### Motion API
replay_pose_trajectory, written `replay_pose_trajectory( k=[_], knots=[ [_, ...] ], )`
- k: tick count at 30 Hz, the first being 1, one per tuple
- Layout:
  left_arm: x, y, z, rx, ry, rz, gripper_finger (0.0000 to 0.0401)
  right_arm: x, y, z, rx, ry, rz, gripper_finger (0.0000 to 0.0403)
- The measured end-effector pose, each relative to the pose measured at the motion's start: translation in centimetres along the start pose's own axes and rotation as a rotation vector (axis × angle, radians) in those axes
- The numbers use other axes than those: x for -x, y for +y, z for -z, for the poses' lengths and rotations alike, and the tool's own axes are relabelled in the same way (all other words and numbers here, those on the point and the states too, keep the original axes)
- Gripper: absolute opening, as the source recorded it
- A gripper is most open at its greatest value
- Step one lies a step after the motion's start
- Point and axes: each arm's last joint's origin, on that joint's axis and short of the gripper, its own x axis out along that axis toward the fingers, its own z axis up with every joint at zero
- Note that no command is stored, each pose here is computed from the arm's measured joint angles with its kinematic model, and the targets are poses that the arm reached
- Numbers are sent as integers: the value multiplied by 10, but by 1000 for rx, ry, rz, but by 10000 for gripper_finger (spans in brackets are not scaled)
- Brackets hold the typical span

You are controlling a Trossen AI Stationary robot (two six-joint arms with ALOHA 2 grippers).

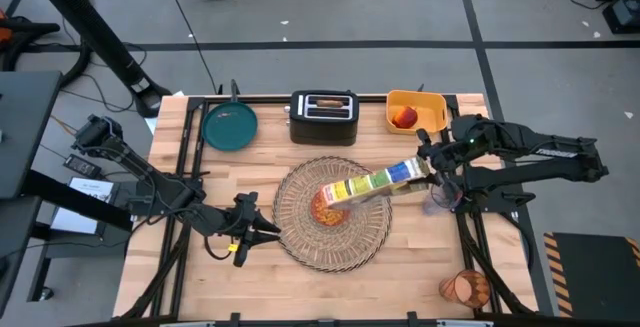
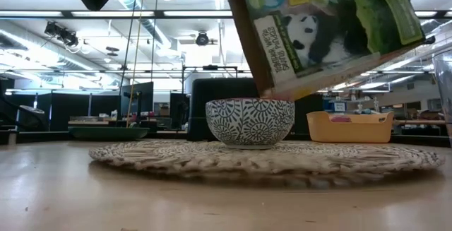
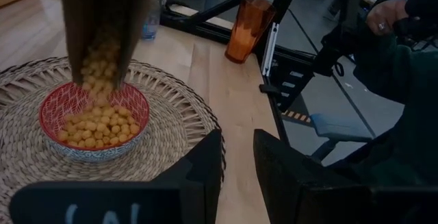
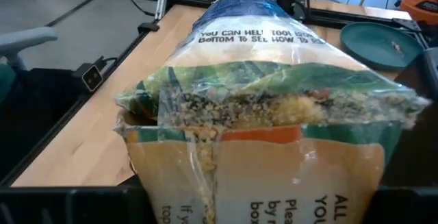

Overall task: Arrange a breakfast setting
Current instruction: Pour the cereal from the yellow cereal box into the red bowl

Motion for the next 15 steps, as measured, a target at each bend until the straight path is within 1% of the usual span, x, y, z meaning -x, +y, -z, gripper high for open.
replay_pose_trajectory(
  k=[7,11,15],
  knots=[
    [0,0,0,-2,-1,0,94,-1,0,0,6,-1,-6,174],
    [0,0,0,-2,-1,0,94,-1,2,-2,14,-21,-50,174],
    [0,0,0,-2,-1,0,94,-1,1,0,5,9,-1,174]
  ],
)
